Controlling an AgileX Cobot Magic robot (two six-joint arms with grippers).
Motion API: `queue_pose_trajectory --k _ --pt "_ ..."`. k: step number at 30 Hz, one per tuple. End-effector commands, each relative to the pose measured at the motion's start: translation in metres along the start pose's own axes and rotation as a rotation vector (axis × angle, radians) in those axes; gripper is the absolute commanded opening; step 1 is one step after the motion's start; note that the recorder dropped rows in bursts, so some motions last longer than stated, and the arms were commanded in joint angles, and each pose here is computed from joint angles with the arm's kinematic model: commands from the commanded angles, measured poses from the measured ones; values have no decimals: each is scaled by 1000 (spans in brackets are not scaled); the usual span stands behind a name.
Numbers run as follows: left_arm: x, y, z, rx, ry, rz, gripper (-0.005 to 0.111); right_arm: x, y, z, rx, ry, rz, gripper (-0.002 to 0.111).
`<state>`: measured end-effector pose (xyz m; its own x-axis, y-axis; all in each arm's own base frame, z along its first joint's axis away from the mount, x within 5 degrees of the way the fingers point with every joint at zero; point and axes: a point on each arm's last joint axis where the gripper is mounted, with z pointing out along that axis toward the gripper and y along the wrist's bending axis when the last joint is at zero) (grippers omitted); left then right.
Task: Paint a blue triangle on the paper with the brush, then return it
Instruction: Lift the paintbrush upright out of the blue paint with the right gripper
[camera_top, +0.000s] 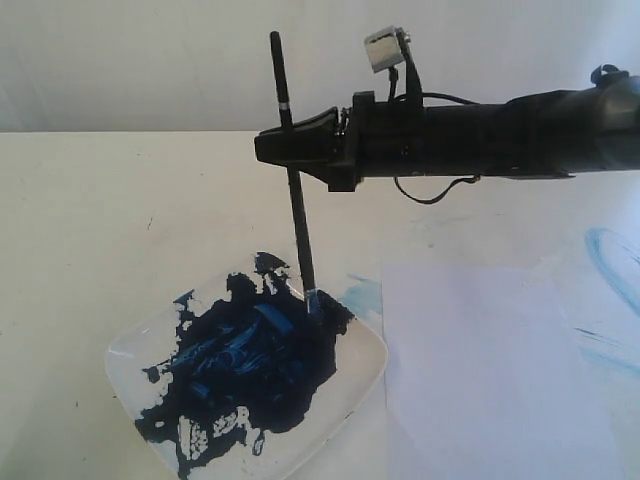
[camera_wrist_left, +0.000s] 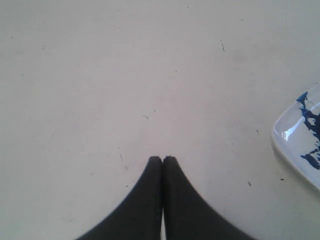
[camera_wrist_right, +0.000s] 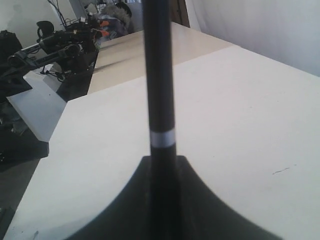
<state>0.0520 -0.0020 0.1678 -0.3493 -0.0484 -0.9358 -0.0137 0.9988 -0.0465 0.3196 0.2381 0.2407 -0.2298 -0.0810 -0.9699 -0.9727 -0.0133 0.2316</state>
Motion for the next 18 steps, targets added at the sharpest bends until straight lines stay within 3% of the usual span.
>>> queue_pose_trajectory --k 1,11,18 --pt "1 0 0 5 -4 0 0 2 -3 9 3 9 -21 0" --pt "1 0 0 5 -4 0 0 16 -12 12 2 24 15 0" --pt "1 0 0 5 -4 0 0 -2 -10 12 -14 -6 -30 0"
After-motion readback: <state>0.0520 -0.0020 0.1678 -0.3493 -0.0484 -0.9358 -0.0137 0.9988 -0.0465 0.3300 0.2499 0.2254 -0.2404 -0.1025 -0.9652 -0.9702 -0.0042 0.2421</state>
